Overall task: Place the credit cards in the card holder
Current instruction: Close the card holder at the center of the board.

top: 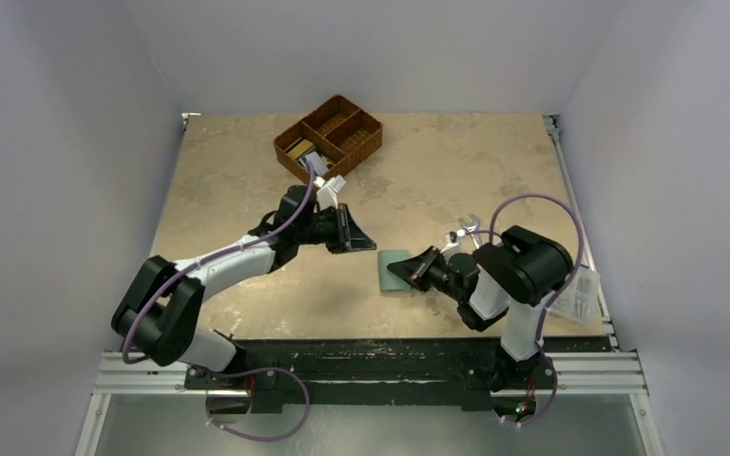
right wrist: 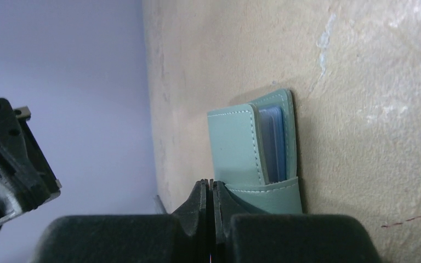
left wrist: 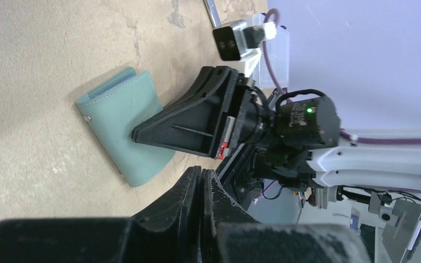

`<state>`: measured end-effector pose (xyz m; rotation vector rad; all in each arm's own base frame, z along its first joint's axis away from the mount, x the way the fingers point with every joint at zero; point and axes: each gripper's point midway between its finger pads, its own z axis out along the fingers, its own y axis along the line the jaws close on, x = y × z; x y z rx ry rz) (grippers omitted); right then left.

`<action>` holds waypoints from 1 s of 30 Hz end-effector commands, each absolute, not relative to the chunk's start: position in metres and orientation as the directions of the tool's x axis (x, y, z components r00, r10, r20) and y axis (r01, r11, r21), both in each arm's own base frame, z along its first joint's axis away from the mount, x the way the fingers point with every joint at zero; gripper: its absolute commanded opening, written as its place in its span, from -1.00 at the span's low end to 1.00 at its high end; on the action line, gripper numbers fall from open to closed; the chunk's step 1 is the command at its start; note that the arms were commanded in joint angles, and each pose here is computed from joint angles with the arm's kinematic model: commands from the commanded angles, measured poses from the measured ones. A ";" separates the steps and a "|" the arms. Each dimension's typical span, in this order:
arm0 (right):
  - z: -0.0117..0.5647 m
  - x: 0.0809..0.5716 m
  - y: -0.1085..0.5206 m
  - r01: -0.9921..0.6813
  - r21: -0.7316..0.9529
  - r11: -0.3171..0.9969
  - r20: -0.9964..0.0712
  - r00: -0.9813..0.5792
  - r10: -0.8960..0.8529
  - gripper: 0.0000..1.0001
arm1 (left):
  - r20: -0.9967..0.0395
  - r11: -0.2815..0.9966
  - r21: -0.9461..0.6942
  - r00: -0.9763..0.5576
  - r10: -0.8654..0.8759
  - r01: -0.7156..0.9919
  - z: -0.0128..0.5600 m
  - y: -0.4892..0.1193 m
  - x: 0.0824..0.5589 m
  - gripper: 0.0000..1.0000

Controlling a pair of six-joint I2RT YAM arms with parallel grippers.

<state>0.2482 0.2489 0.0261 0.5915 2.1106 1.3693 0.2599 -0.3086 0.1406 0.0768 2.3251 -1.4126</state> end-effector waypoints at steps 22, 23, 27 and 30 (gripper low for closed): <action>0.068 0.219 0.225 -0.111 0.672 0.732 -0.452 -0.845 0.286 0.69 | -0.468 0.528 -0.781 -0.873 -0.137 0.335 0.143 -0.296 0.252 -0.24; 0.074 0.219 0.220 -0.133 0.641 0.756 -0.478 -0.840 0.257 0.79 | -0.467 0.526 -0.781 -0.874 -0.136 0.336 0.141 -0.296 0.252 -0.21; 0.066 0.211 0.192 -0.141 0.442 0.886 -0.468 -0.879 0.094 0.87 | -0.447 0.533 -0.782 -0.887 -0.117 0.324 0.127 -0.298 0.247 0.08; 0.065 0.215 0.181 -0.111 0.393 0.913 -0.475 -0.875 0.098 0.91 | -0.435 0.524 -0.791 -0.893 -0.118 0.316 0.122 -0.301 0.241 0.12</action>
